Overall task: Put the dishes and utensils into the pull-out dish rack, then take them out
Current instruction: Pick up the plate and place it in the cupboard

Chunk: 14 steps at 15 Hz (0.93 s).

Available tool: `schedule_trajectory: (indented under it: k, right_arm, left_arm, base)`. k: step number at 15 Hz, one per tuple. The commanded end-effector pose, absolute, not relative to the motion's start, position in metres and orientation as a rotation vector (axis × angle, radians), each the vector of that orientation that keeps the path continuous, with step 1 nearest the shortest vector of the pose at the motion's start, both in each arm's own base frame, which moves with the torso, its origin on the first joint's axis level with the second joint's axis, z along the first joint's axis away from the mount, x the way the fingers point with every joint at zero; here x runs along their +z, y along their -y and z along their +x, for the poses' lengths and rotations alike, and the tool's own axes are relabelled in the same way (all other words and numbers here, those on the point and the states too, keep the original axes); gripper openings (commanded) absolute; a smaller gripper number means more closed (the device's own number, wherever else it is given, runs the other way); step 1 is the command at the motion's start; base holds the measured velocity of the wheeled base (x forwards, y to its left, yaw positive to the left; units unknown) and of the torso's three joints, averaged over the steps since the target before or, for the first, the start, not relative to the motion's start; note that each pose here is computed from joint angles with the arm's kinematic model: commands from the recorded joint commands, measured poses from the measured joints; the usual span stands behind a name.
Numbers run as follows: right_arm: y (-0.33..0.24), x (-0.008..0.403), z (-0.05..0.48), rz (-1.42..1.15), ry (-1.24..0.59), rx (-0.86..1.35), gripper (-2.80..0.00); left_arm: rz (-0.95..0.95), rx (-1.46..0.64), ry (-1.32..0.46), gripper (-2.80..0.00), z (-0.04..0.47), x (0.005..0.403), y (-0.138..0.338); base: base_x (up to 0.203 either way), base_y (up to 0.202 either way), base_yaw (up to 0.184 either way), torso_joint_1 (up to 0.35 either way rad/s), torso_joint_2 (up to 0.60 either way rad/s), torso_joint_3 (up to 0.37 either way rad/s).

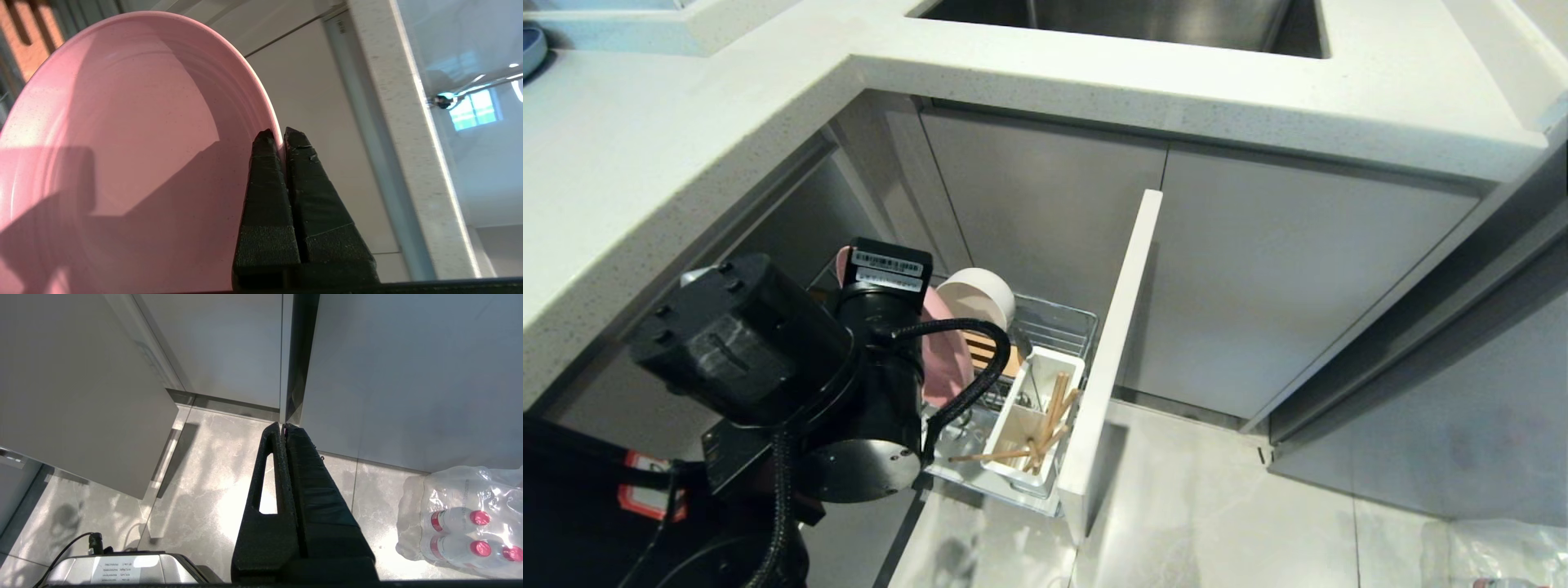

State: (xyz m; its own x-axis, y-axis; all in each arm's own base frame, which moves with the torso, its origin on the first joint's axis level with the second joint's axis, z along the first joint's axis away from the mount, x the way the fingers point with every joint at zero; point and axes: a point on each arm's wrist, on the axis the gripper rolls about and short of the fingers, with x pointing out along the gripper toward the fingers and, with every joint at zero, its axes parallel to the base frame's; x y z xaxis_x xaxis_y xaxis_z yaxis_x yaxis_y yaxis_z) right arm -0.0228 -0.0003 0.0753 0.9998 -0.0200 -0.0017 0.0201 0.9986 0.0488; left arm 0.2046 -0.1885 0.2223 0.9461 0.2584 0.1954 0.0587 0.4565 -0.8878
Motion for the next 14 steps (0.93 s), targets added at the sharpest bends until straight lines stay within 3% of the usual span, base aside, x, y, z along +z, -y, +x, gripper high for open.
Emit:
schedule_trajectory:
  k: [1, 14]
  right_arm:
    - [0.0003, 0.0749, -0.0227, 0.049, -0.003, -0.020, -2.80]
    - [0.0003, 0.0749, -0.0227, 0.049, -0.003, -0.020, -2.80]
  left_arm:
    - [-1.100, 0.139, 0.323, -2.80, 0.2083, 0.2171, 0.1898]
    - [-1.255, 0.133, 0.358, -2.80, 0.2104, 0.2187, 0.1816]
  base:
    - [0.000, 0.000, 0.000, 0.000, 0.00, 0.000]
    - [0.000, 0.000, 0.000, 0.000, 0.00, 0.000]
